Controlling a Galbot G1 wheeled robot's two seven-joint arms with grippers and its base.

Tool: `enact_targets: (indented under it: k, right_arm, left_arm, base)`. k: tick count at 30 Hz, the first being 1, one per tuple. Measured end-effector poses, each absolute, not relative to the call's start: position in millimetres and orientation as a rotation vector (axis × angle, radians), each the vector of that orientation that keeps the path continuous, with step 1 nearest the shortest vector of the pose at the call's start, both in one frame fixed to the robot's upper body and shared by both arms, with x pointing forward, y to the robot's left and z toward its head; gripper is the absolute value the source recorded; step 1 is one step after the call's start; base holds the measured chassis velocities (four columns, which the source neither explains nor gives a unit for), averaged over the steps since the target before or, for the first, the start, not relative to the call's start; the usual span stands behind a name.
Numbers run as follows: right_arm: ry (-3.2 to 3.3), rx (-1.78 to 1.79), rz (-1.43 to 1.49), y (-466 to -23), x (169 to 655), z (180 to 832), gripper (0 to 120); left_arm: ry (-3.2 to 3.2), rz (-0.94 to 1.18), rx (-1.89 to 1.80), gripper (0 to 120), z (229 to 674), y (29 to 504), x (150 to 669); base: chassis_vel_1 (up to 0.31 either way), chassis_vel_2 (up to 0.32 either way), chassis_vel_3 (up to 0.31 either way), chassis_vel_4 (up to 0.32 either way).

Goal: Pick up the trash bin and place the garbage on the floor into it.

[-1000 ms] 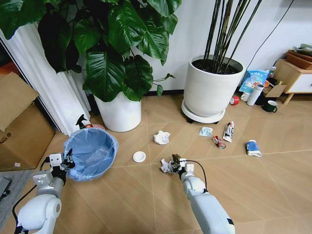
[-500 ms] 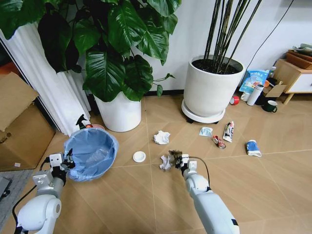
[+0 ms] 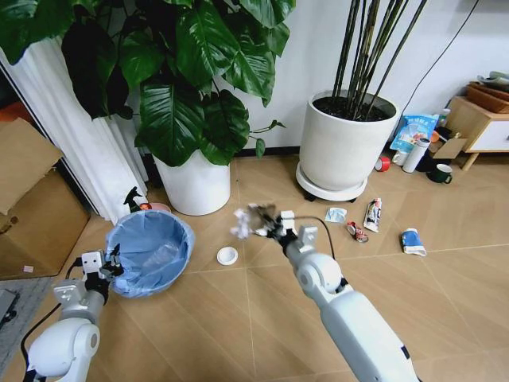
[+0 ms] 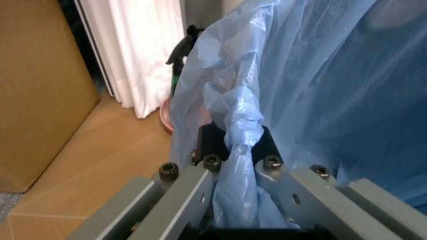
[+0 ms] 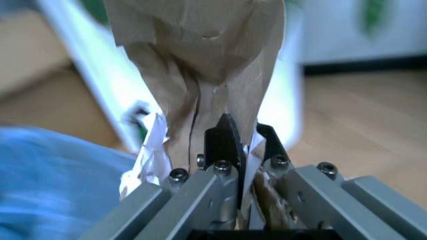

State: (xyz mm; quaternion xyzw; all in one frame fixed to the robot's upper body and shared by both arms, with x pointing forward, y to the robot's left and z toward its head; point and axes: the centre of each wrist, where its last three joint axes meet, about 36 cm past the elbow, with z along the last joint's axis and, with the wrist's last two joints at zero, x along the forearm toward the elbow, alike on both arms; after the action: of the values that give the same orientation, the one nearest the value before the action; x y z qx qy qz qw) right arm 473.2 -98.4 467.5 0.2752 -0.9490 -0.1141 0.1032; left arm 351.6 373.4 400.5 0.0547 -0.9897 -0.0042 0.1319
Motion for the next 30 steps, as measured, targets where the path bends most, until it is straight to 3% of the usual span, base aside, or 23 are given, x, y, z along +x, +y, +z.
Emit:
enact_targets:
  k: [9, 24, 30]
  right_arm:
    - [-2.694, 1.196, -0.384, -39, 461, 532, 0]
    - [-2.54, 1.353, -0.212, -3, 436, 508, 0]
    - [-2.537, 1.345, -0.097, 3, 432, 498, 22]
  left_arm:
    - [-2.751, -0.079, 0.076, 0, 424, 381, 363]
    - [-2.632, -0.068, 0.054, 0, 436, 384, 370]
    - [-2.632, -0.067, 0.052, 0, 436, 384, 370]
  base:
    - [0.0, 0.0, 0.0, 0.0]
    - [0.0, 0.0, 0.0, 0.0]
    - [0.0, 0.0, 0.0, 0.0]
